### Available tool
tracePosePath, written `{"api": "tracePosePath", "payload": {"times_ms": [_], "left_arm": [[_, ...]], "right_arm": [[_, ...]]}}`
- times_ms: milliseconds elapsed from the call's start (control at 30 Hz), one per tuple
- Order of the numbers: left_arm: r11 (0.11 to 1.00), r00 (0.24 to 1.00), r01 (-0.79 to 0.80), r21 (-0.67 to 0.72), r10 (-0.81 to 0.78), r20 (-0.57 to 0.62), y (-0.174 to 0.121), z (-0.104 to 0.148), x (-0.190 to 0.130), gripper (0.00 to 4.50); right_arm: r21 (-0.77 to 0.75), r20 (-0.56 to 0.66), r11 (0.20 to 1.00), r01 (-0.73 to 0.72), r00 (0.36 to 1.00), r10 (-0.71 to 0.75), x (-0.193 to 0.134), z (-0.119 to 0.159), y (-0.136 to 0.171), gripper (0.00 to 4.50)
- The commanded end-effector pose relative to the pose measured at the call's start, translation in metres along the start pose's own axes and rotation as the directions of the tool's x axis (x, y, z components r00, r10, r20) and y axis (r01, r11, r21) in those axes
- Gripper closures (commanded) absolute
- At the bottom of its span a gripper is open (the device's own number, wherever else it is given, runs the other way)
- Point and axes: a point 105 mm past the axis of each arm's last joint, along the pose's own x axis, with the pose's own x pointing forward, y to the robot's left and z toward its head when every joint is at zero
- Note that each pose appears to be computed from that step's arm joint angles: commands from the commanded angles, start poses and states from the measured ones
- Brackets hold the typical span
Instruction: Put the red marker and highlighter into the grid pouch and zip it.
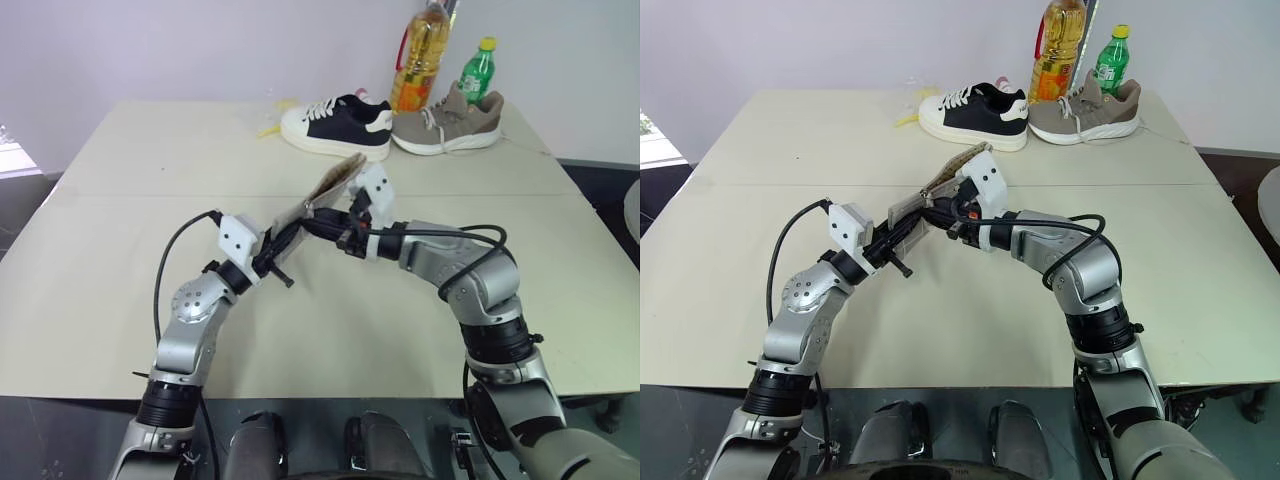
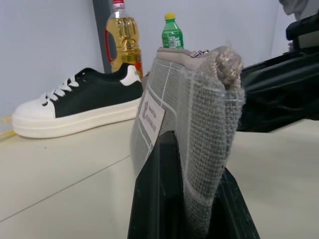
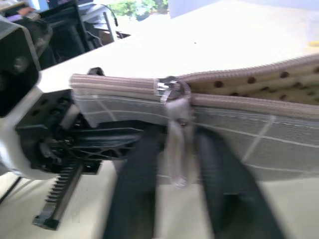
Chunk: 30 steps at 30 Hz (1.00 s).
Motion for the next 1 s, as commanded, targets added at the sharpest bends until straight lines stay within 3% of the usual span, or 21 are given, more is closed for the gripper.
{"api": "tracePosePath", "payload": {"times_ms": [33,133,300,400,467,533,567,600,767,1000], "left_arm": [[0.999,0.999,0.001,0.05,-0.003,0.04,0.002,0.013,-0.004,4.5],[0.997,1.0,0.021,0.068,-0.022,0.007,0.002,0.008,-0.014,4.5],[0.996,0.997,0.069,0.06,-0.067,-0.031,-0.003,0.005,-0.033,4.5],[0.994,0.995,0.093,0.061,-0.09,-0.053,-0.006,0.004,-0.039,4.5],[0.993,0.992,0.11,0.041,-0.107,-0.067,-0.008,0.002,-0.043,4.5],[0.992,0.989,0.124,0.017,-0.122,-0.079,-0.01,0.001,-0.046,4.5],[0.992,0.988,0.129,0.006,-0.128,-0.085,-0.01,0.001,-0.048,3.82],[0.991,0.987,0.132,0.005,-0.13,-0.097,-0.01,0.0,-0.051,3.56],[0.994,0.975,0.101,0.034,-0.092,-0.2,-0.001,-0.009,-0.079,1.07],[0.991,0.935,-0.128,0.047,0.136,-0.326,0.037,-0.022,-0.134,1.07]], "right_arm": [[-0.081,0.048,0.996,0.044,0.998,-0.04,-0.011,0.022,-0.012,4.46],[-0.151,0.03,0.966,0.211,0.978,-0.208,-0.036,0.029,-0.055,4.46],[-0.236,0.009,0.86,0.452,0.886,-0.463,-0.078,0.036,-0.121,4.46],[-0.269,-0.016,0.858,0.437,0.889,-0.457,-0.085,0.032,-0.126,4.46],[-0.304,-0.062,0.887,0.347,0.922,-0.382,-0.085,0.024,-0.115,4.46],[-0.317,-0.111,0.913,0.258,0.945,-0.306,-0.087,0.015,-0.104,3.93],[-0.325,-0.132,0.919,0.223,0.951,-0.278,-0.09,0.011,-0.1,3.58],[-0.329,-0.155,0.925,0.189,0.956,-0.25,-0.093,0.007,-0.097,3.15],[-0.335,-0.28,0.942,0.002,0.954,-0.102,-0.123,-0.021,-0.076,0.6],[-0.322,-0.273,0.944,0.071,0.948,-0.164,-0.146,-0.034,-0.091,0.6]]}}
